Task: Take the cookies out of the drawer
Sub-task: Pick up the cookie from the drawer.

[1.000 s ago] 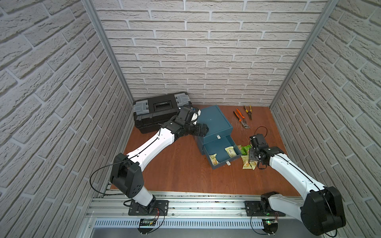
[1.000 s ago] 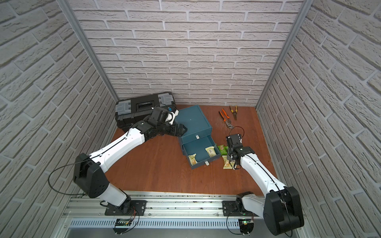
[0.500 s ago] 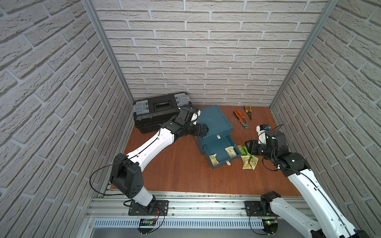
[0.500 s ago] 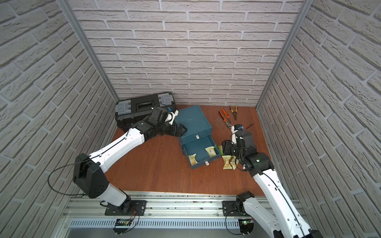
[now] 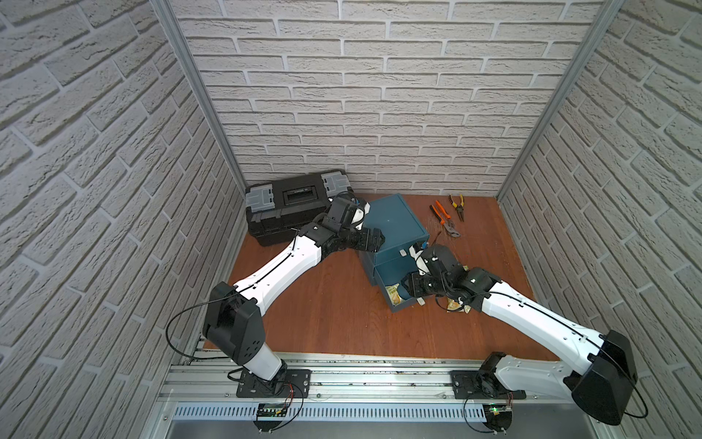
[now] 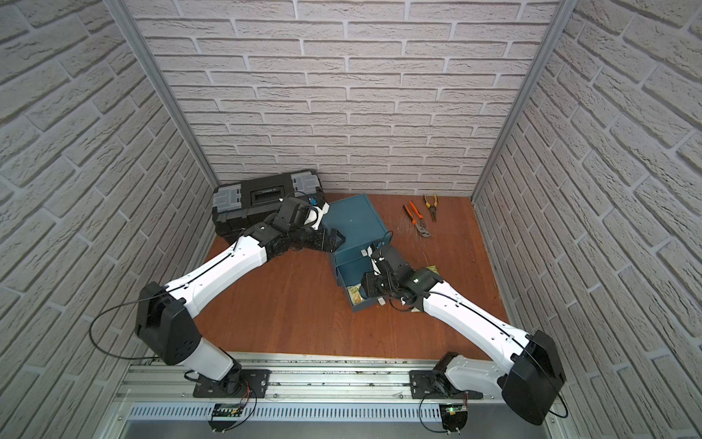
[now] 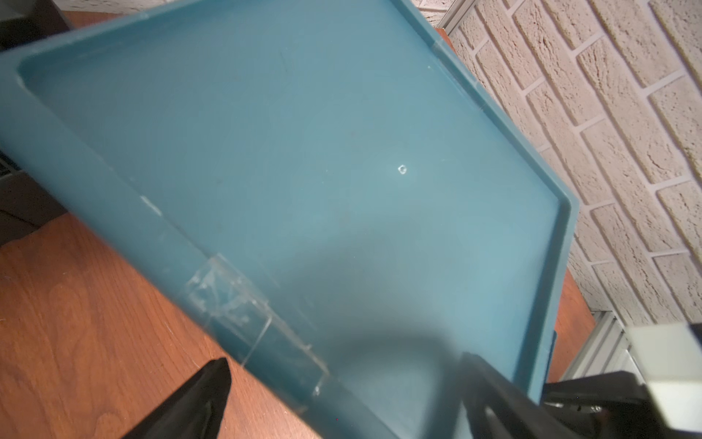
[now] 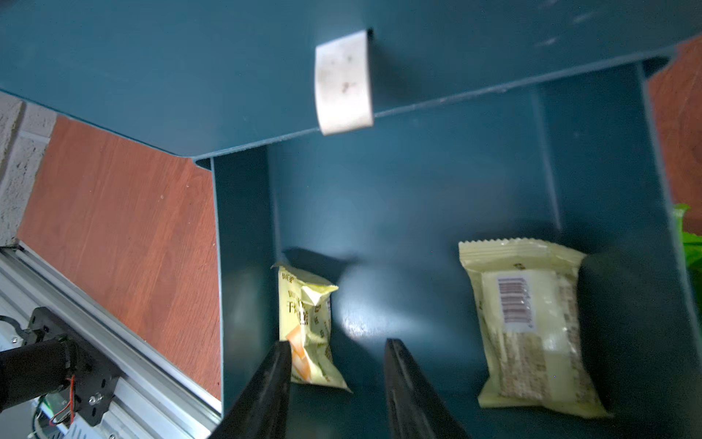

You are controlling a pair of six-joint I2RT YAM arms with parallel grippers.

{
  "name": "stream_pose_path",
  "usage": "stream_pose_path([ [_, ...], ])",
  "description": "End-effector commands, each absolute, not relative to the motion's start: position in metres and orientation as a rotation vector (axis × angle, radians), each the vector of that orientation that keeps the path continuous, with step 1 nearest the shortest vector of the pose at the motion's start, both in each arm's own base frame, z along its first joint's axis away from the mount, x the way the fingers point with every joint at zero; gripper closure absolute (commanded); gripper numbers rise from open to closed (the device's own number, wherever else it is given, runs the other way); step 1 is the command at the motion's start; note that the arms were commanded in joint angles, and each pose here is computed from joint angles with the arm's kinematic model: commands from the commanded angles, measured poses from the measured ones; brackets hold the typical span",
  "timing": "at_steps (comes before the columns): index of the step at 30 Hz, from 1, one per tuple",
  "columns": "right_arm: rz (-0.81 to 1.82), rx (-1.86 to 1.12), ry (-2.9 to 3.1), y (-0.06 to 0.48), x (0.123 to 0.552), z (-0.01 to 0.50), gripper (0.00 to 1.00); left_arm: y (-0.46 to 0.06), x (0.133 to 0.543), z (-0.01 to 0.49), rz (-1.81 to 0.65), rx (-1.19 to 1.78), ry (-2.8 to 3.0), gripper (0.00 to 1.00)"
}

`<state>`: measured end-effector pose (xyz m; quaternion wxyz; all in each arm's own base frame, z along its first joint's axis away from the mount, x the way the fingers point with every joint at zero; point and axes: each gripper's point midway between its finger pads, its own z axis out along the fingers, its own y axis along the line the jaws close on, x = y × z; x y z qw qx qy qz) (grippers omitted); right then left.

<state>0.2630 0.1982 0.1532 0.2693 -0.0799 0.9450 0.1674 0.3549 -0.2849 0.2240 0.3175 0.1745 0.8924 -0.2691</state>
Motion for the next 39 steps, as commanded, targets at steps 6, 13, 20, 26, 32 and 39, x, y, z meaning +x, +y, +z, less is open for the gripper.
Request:
stream_pose_path([
  [6,0.424,-0.315,2.554,0.218,0.27,0.125,0.55,-0.283,0.352,0.194,-0.659,0.474,2.439,0.01],
  [13,0.405,-0.324,2.57,0.222,0.27,0.111,0.54,-0.282,0.352,0.196,-0.658,0.474,2.436,0.01],
  [20,0.415,-0.359,2.618,0.228,0.267,0.101,0.56,-0.282,0.352,0.197,-0.657,0.474,2.431,0.02],
  [26,0.424,-0.374,2.635,0.232,0.266,0.099,0.73,-0.284,0.353,0.199,-0.663,0.477,2.429,0.01],
  [32,0.395,-0.343,2.606,0.226,0.269,0.113,0.98,-0.281,0.351,0.202,-0.655,0.472,2.424,0.01],
  [39,0.439,-0.317,2.523,0.223,0.268,0.147,0.98,-0.28,0.35,0.202,-0.648,0.47,2.424,0.01],
])
